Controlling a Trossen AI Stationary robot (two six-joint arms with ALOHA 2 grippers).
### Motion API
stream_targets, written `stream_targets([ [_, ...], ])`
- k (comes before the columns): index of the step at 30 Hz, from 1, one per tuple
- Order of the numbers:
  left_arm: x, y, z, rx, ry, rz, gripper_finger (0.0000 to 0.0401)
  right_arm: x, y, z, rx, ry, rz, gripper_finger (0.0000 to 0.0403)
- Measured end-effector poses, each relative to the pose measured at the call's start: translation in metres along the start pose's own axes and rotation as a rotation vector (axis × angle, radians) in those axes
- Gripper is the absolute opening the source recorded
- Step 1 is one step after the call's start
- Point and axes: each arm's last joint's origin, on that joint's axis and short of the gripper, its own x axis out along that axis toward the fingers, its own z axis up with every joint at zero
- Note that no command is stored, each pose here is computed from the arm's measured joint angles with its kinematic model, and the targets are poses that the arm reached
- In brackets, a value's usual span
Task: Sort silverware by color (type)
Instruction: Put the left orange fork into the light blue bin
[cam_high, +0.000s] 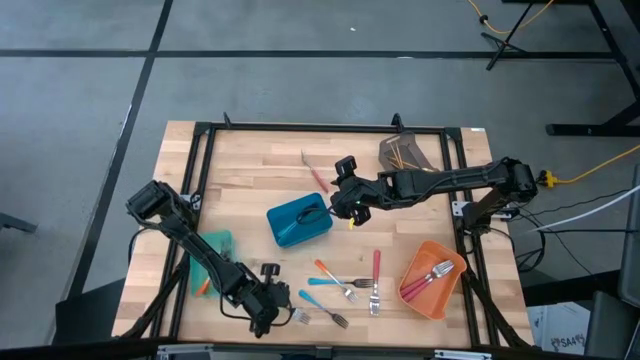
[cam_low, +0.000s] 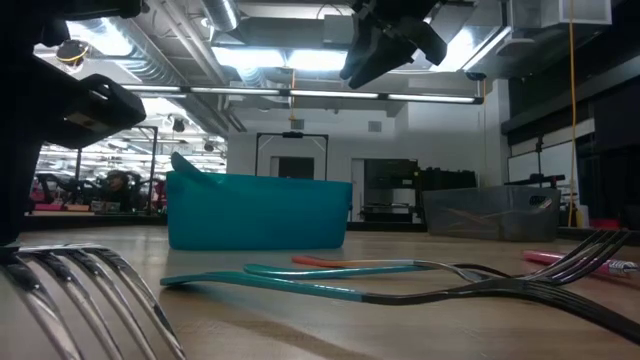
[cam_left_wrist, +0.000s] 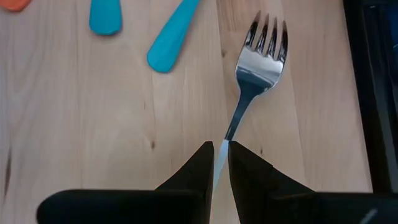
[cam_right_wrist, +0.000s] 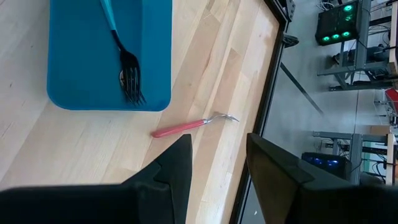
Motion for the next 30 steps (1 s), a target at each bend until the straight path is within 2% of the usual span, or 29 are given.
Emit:
stream_targets([
  [22,-0.0004,-0.0018,-0.0015,0.008,0.006,-0.008,0.0041,0.0000,0.0000,0.0000,-0.001,0.000,0.000,0.0144],
  [30,0.0002,-0.0023,-0.0020,0.111,0.007,-0.008,0.0041,0.0000,0.0000,0.0000,-0.001,0.000,0.000,0.0144],
])
